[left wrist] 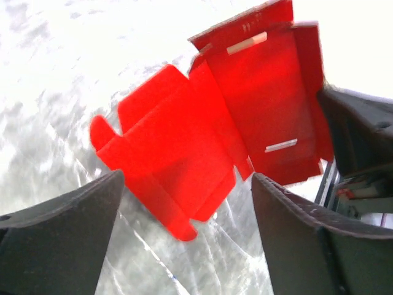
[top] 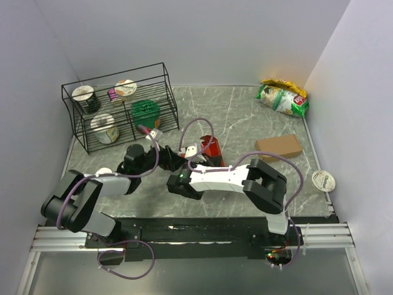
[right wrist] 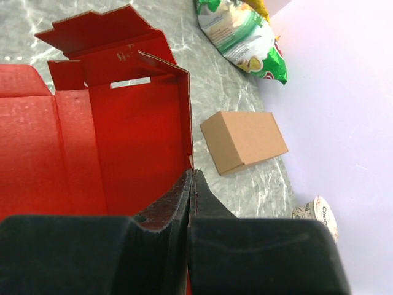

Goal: Fold the paper box
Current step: Fold the paper box at the center of the board.

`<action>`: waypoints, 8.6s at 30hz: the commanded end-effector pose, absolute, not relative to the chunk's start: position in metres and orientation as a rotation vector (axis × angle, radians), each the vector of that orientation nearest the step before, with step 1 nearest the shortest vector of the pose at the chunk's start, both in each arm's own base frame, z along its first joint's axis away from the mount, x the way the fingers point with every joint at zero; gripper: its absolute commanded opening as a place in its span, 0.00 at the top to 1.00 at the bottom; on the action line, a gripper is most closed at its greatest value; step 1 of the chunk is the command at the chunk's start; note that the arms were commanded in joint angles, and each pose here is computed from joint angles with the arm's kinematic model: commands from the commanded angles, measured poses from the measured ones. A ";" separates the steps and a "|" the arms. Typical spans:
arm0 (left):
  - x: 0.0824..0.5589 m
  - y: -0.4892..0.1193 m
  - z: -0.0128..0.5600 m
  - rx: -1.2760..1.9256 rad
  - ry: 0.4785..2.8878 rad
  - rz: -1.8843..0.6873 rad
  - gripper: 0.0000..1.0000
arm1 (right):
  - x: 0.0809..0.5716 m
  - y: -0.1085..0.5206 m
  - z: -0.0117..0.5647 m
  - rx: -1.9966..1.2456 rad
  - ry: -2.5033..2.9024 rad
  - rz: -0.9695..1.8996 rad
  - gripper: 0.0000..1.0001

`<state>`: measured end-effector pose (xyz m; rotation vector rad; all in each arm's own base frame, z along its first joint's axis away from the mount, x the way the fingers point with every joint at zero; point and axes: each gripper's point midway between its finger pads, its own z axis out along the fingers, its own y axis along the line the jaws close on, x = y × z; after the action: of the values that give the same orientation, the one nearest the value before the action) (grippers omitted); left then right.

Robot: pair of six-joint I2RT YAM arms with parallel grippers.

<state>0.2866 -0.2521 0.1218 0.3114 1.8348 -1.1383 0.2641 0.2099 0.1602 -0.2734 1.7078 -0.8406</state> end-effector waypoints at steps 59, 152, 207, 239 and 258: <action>0.347 -0.307 0.123 0.567 1.911 -1.065 0.99 | 0.253 0.195 0.244 -0.356 1.975 -0.685 0.00; 0.303 -0.226 0.163 0.173 1.340 -0.265 0.99 | 0.352 0.259 0.123 1.157 2.052 0.801 0.64; 0.323 -0.232 0.077 0.164 1.932 -0.669 0.14 | 0.342 0.222 0.131 0.889 1.732 1.046 1.00; 0.306 -0.308 0.079 0.545 1.734 -0.814 0.30 | 0.341 0.216 0.109 0.927 1.782 1.013 1.00; 0.333 -0.312 0.093 0.440 1.635 -0.732 0.37 | 0.334 0.211 0.094 0.909 1.806 0.982 1.00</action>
<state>0.3138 -0.3058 0.0572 0.4965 1.7820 -0.7509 0.3404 0.2148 0.1063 0.9391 1.7732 1.0208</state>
